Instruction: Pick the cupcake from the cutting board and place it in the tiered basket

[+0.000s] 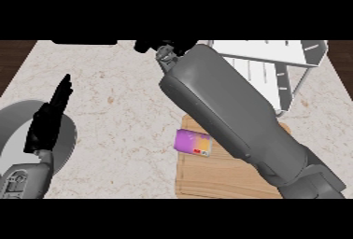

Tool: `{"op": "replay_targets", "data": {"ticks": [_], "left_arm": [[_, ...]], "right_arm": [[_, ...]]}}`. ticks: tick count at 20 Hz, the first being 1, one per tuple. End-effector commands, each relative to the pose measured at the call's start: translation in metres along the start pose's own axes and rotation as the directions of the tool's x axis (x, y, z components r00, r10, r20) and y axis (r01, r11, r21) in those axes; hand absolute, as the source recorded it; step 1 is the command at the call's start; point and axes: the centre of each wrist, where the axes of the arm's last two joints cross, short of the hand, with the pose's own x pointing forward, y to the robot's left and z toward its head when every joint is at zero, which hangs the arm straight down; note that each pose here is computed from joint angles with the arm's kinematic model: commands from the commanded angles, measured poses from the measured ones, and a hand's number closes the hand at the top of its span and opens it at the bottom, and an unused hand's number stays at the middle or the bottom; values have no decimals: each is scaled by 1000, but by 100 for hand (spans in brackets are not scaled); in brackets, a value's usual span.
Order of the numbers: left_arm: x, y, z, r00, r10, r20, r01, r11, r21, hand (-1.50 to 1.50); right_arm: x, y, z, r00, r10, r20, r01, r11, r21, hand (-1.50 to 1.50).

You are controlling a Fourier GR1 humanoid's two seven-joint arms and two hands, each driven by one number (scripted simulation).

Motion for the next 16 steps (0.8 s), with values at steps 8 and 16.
{"op": "replay_targets", "data": {"ticks": [8, 16], "left_arm": [[-2, -1, 5, 1000, 0, 14, 0, 1000, -1, 0], [1, -14, 12, 1000, 9, 8, -9, 1000, 6, 0]], "right_arm": [[-55, 16, -58, 940, 326, -105, -332, 942, -51, 150], [-117, -3, -98, 889, 434, -144, -447, 891, -74, 150]]}}
